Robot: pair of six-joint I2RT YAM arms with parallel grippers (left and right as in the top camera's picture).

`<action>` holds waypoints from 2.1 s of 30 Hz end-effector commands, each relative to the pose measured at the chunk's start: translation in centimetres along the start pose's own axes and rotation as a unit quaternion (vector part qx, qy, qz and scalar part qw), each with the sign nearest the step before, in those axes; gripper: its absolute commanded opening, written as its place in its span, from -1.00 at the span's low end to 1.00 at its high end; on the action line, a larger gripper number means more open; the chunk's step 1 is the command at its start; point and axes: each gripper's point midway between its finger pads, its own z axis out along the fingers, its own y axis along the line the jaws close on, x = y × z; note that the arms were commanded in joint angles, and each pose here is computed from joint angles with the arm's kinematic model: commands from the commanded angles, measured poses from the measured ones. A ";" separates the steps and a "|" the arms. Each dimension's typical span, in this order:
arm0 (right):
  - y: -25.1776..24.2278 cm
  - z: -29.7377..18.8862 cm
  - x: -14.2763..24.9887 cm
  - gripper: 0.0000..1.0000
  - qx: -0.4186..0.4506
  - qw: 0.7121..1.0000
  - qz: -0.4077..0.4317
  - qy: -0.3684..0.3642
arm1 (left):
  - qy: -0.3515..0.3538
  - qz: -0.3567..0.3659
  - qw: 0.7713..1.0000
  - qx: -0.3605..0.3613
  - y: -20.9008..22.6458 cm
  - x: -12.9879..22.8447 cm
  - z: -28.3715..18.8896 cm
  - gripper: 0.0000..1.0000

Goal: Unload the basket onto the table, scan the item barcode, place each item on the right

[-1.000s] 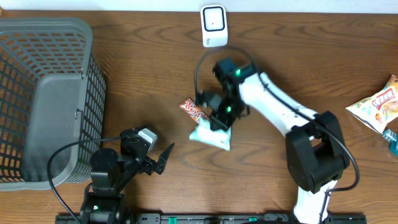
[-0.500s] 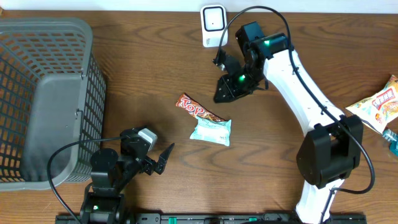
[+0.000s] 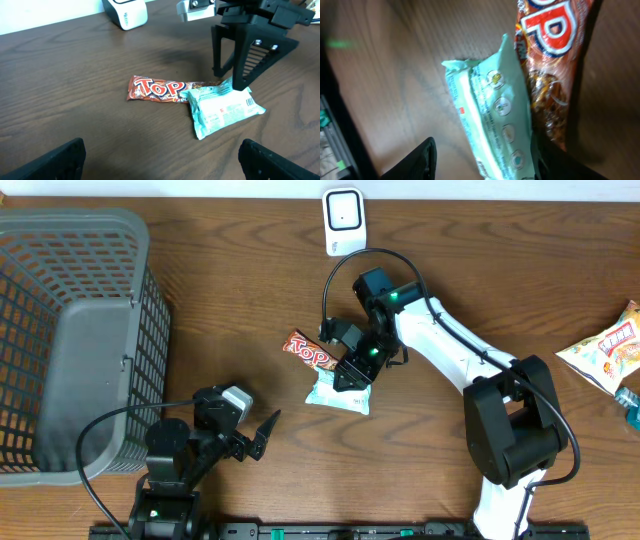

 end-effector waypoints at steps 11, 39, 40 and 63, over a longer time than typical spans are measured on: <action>-0.5 1.1 -0.1 0.00 0.006 0.999 -0.029 -0.017 | 0.000 -0.005 1.000 -0.004 0.2 0.1 0.0 0.96; 0.1 6.2 4.5 -0.78 -0.036 0.996 0.009 0.087 | -0.001 -0.004 1.000 -0.004 0.2 0.0 0.0 0.96; 0.1 6.2 4.5 -0.98 -0.036 0.996 0.009 0.087 | 0.000 -0.005 1.000 -0.004 0.2 0.1 0.0 0.96; -8.0 -6.1 -1.1 -0.97 0.126 0.924 0.348 -0.091 | 0.000 -0.005 1.000 -0.004 0.2 0.1 0.0 0.96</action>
